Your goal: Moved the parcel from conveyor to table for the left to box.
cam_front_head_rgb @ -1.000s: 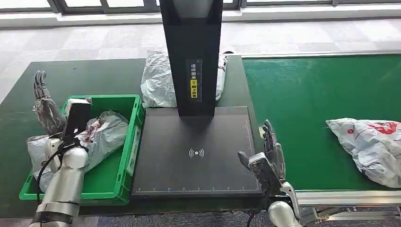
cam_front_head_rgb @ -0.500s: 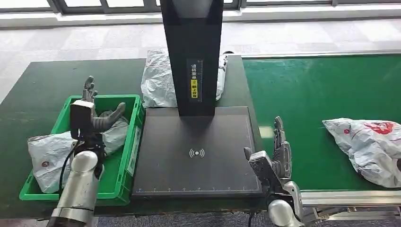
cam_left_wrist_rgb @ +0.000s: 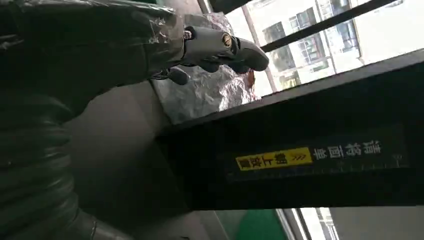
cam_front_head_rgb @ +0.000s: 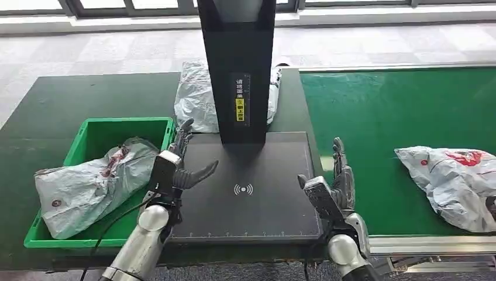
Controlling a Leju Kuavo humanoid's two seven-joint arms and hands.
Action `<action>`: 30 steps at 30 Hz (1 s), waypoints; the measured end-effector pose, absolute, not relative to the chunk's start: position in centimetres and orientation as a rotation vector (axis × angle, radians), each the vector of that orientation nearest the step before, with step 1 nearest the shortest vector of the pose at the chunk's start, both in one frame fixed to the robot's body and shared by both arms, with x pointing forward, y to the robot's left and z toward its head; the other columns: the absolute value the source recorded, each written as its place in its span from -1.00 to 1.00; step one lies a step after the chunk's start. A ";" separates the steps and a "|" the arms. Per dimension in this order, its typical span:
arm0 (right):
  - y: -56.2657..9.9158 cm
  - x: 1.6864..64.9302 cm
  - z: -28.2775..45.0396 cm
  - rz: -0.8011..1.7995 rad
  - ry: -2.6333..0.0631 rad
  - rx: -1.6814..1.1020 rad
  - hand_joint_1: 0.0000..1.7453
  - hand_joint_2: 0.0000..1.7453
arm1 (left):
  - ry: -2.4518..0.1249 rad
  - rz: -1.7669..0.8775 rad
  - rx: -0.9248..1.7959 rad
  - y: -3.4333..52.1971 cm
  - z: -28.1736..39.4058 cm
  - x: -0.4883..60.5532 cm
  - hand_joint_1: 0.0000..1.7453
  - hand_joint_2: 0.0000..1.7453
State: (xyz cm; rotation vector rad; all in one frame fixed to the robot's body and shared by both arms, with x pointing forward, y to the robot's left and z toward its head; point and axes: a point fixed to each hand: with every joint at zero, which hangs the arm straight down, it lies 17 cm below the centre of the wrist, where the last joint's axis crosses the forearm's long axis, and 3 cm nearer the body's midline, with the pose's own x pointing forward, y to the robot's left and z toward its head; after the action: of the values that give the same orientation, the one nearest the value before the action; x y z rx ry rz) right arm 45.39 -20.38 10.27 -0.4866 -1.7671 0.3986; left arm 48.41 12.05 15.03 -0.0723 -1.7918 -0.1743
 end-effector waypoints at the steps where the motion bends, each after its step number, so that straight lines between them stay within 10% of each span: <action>1: -20.4 45.4 10.2 0.402 -1.765 -0.492 -1.00 1.00 | -1.783 -0.175 -0.072 11.8 14.7 48.4 -1.00 1.00; 15: -19.7 46.0 9.2 0.392 -1.725 -0.471 -1.00 1.00 | -1.716 -0.219 -0.029 9.7 11.5 48.3 -1.00 1.00; 30: -30.7 46.5 7.3 0.570 -1.384 -1.170 -1.00 1.00 | -1.683 -0.219 0.033 9.6 10.2 48.1 -1.00 1.00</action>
State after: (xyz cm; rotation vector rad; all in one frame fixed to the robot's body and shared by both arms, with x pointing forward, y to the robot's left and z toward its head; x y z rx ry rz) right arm 46.47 -30.68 7.33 -1.1697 -1.3842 0.5704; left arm 48.14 9.64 10.20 0.0332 -1.6827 -0.2190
